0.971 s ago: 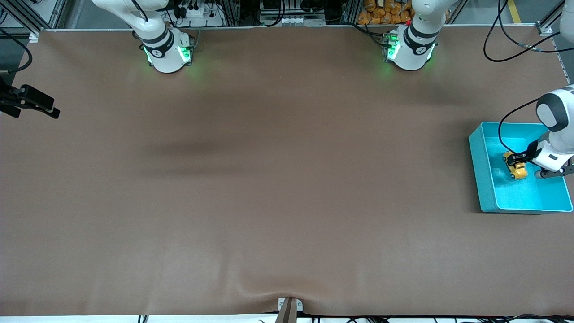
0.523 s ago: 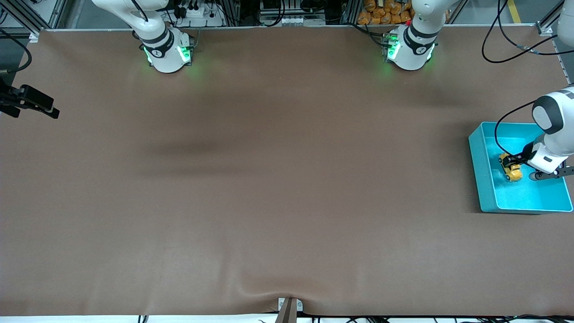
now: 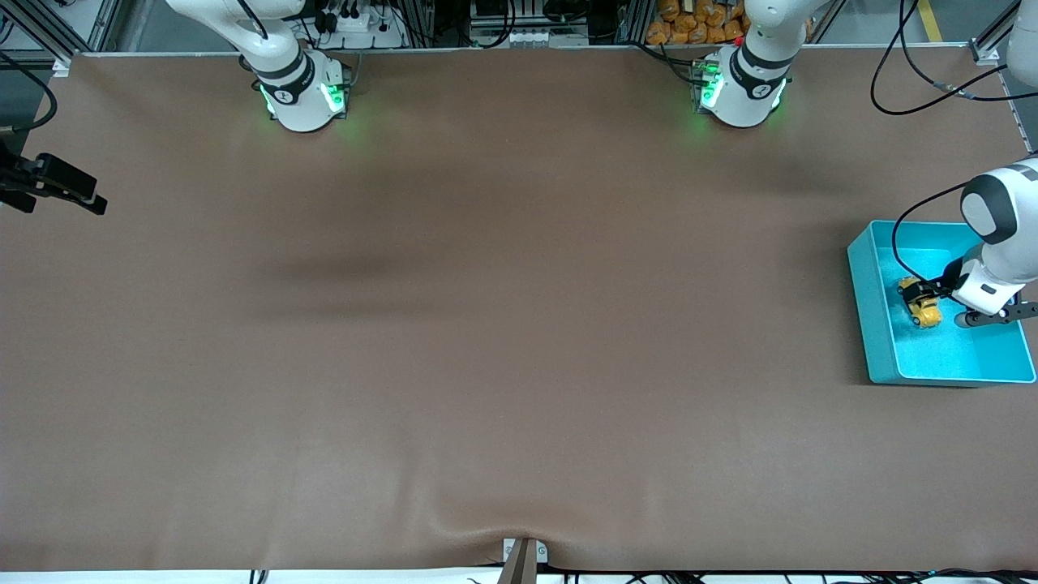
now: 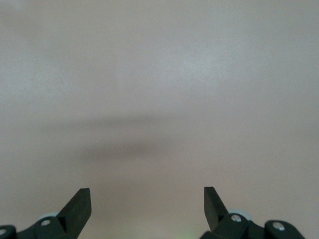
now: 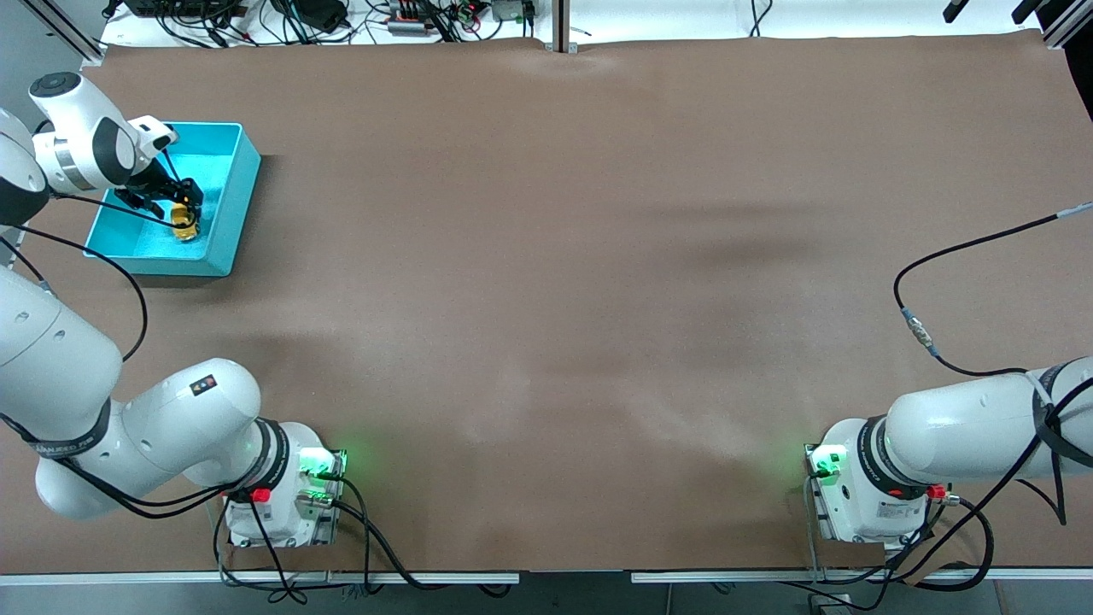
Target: Wind and store yellow beetle car
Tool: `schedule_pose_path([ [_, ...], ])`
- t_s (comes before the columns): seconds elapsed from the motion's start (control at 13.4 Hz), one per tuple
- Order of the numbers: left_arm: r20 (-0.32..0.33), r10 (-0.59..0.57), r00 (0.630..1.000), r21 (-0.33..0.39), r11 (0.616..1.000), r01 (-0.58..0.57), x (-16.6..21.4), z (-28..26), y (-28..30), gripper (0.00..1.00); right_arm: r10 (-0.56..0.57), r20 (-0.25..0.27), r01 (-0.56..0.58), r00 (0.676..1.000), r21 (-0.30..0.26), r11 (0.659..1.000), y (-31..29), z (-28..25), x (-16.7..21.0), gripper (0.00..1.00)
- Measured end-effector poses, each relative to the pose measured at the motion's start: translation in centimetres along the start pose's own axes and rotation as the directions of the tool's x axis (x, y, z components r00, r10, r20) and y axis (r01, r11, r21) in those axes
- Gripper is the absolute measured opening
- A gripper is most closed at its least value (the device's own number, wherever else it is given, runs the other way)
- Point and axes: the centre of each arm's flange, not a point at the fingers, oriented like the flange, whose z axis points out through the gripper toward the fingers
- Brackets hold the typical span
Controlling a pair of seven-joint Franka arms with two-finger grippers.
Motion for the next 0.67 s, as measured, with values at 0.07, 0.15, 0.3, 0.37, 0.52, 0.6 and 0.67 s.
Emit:
schedule_pose_path([
  [0.07,-0.002,0.000,1.000,0.000,1.000,0.000,0.1,-0.1,0.0,0.96,0.000,0.000,0.000,1.000,0.000,1.000,0.0,0.0,0.0,1.00],
  [0.15,-0.009,0.002,1.000,0.001,1.000,-0.002,0.3,-0.3,0.1,1.00,0.001,0.000,-0.001,1.000,0.000,1.000,0.0,0.0,0.0,1.00],
  [0.3,-0.028,0.012,1.000,0.001,1.000,-0.012,1.0,-0.9,0.6,1.00,0.004,0.000,-0.004,1.000,0.000,1.000,0.2,0.0,0.0,1.00],
  [0.37,-0.041,0.016,0.999,0.003,1.000,-0.016,1.6,-1.5,0.7,1.00,0.006,-0.002,-0.006,1.000,0.000,1.000,0.3,-0.1,0.0,1.00],
  [0.52,-0.077,0.029,0.997,0.015,1.000,-0.028,2.7,-3.4,1.2,1.00,0.006,-0.013,-0.006,1.000,0.000,1.000,0.3,-0.6,0.0,1.00],
  [0.6,-0.092,0.040,0.995,0.025,0.999,-0.038,3.2,-4.8,1.7,1.00,0.006,-0.018,-0.006,1.000,0.000,1.000,0.3,-0.9,0.0,1.00],
  [0.67,-0.093,0.052,0.994,0.035,0.998,-0.049,3.6,-6.5,2.3,1.00,0.006,-0.018,-0.006,1.000,-0.001,1.000,0.3,-1.0,-0.1,1.00],
])
